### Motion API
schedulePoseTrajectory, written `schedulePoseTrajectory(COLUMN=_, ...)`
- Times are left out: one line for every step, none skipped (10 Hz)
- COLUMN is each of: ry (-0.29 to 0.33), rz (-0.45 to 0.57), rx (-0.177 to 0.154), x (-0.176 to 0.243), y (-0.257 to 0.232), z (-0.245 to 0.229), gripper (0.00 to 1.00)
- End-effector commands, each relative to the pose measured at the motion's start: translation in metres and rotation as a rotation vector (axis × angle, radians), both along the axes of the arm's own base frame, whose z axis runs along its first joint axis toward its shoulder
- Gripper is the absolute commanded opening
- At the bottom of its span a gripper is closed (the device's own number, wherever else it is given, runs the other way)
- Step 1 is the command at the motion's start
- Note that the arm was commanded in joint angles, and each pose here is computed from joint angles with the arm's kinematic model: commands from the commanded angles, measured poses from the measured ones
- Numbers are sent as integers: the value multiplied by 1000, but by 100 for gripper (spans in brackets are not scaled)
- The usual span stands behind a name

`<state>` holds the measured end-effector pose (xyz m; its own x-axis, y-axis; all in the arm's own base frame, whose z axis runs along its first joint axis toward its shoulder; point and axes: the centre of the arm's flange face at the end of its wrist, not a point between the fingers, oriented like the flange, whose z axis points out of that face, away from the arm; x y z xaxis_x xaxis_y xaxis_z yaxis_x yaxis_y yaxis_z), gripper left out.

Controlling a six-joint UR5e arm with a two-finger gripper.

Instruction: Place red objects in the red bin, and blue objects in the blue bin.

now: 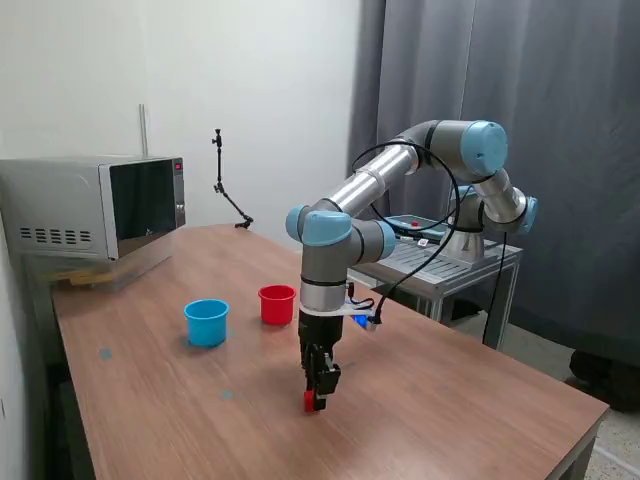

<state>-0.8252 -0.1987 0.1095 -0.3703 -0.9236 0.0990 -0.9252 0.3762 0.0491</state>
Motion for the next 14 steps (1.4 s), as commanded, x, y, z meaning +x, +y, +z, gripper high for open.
schedulePoseTrajectory(ry=-3, rz=0, rx=2, x=0, y=0, z=0, gripper=0)
schedulePoseTrajectory(ry=-3, rz=0, rx=2, x=0, y=0, z=0, gripper=0)
schedulePoseTrajectory(ry=-3, rz=0, rx=2, x=0, y=0, z=0, gripper=0)
schedulePoseTrajectory(ry=-5, rz=0, rx=3, x=1, y=0, z=-1, gripper=0)
schedulePoseTrajectory(ry=1, rz=1, rx=6, x=2, y=-1, z=6, gripper=0)
schedulePoseTrajectory(ry=16, rz=-1, rx=23, x=2, y=1, z=19, gripper=0)
schedulePoseTrajectory(ry=45, rz=-3, rx=44, x=2, y=4, z=42, gripper=0)
schedulePoseTrajectory(ry=45, rz=-8, rx=61, x=6, y=8, z=49, gripper=0)
schedulePoseTrajectory(ry=49, rz=-19, rx=72, x=11, y=17, z=60, gripper=0)
schedulePoseTrajectory(ry=54, rz=-46, rx=107, x=12, y=39, z=72, gripper=0)
schedulePoseTrajectory(ry=49, rz=-90, rx=155, x=16, y=77, z=81, gripper=0)
schedulePoseTrajectory(ry=39, rz=-122, rx=160, x=20, y=103, z=85, gripper=0)
schedulePoseTrajectory(ry=29, rz=-159, rx=163, x=25, y=132, z=88, gripper=0)
schedulePoseTrajectory(ry=15, rz=-196, rx=182, x=31, y=163, z=90, gripper=0)
